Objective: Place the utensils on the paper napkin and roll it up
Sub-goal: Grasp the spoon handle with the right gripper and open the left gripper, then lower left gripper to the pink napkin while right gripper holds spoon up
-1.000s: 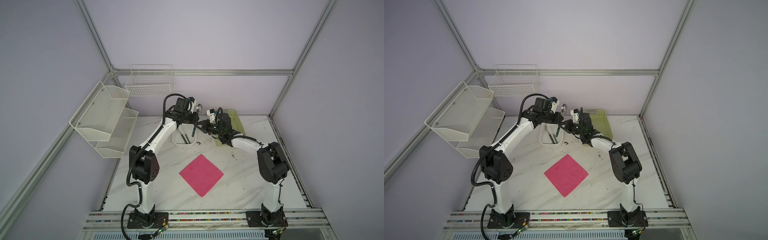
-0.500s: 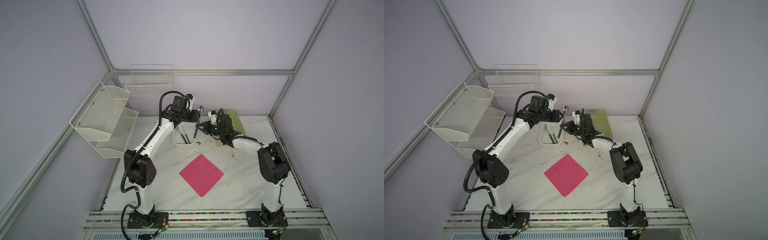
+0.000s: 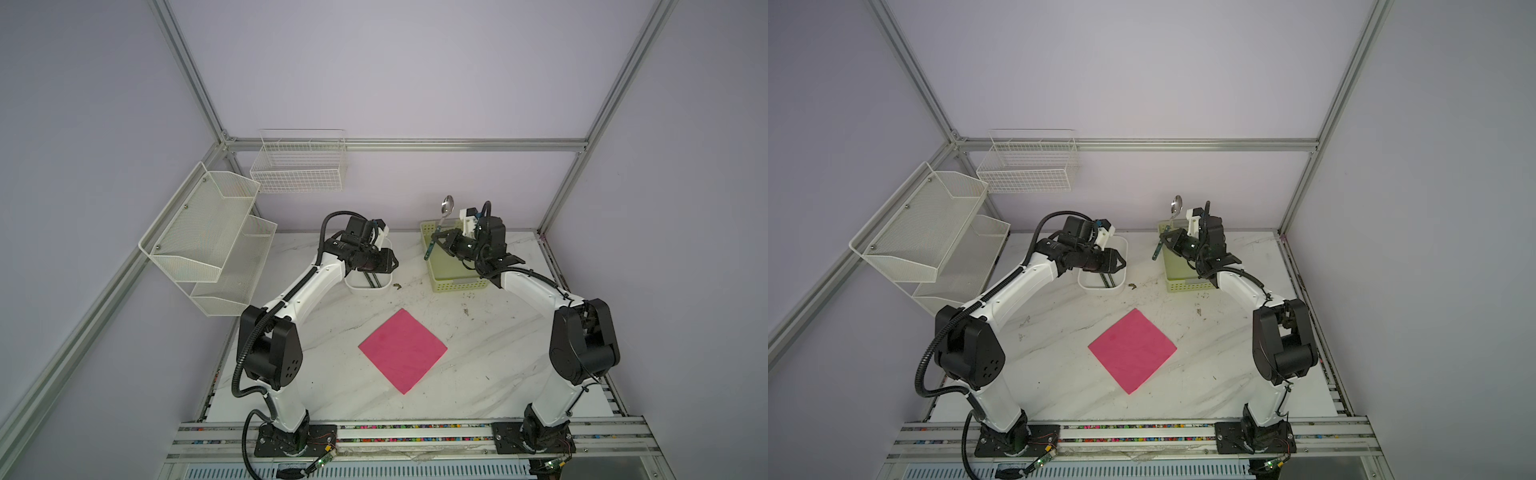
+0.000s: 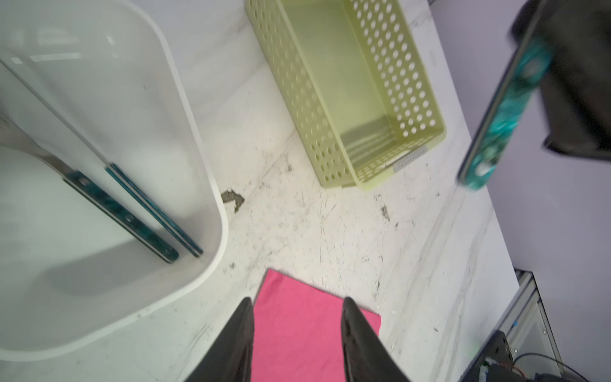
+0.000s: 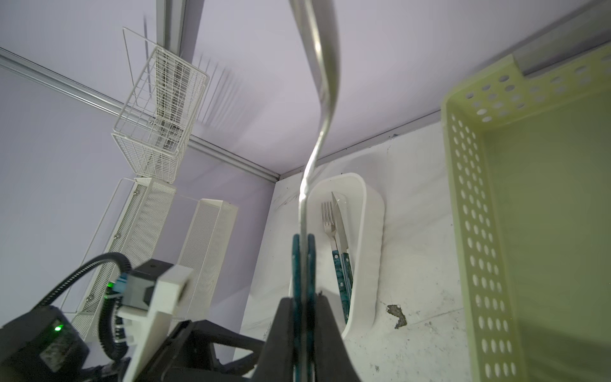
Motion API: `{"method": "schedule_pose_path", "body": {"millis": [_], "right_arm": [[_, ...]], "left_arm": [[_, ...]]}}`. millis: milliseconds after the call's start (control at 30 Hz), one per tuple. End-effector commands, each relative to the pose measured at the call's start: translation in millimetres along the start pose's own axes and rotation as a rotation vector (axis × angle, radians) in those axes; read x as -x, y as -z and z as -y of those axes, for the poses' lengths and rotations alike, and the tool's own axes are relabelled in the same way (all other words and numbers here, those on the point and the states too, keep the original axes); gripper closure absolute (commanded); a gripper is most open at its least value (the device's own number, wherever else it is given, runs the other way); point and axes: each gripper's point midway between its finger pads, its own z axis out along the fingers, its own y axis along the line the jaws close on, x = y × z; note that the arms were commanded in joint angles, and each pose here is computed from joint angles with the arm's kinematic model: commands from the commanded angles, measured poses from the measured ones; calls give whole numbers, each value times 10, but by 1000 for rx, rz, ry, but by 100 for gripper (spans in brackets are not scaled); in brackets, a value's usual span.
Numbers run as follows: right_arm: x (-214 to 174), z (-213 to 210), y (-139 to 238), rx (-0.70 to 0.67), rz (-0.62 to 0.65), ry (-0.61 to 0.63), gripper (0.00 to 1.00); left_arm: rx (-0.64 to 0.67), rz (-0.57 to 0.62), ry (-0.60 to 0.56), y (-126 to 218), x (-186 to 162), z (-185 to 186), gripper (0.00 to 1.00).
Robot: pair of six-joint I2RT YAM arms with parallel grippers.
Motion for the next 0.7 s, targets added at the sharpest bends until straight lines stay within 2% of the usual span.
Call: {"method": "schedule_pose_path", "body": {"millis": [0,233,400,667], "right_arm": [[75,-99,85,-7,16,45,100],[109,-135,135,-10,26,51,100],[171,-154,201,-22,39,68,100],[321,-177,412,-40,81,86,100]], "left_arm": [[-80,-68,-7,-48,-326,246,58],[-173,-255,-66,-339,-1079,594,58],[-186,-365,-113,-571,-1531,762,58],[-230,-454,-146,-909,-1881,1001,58]]}}
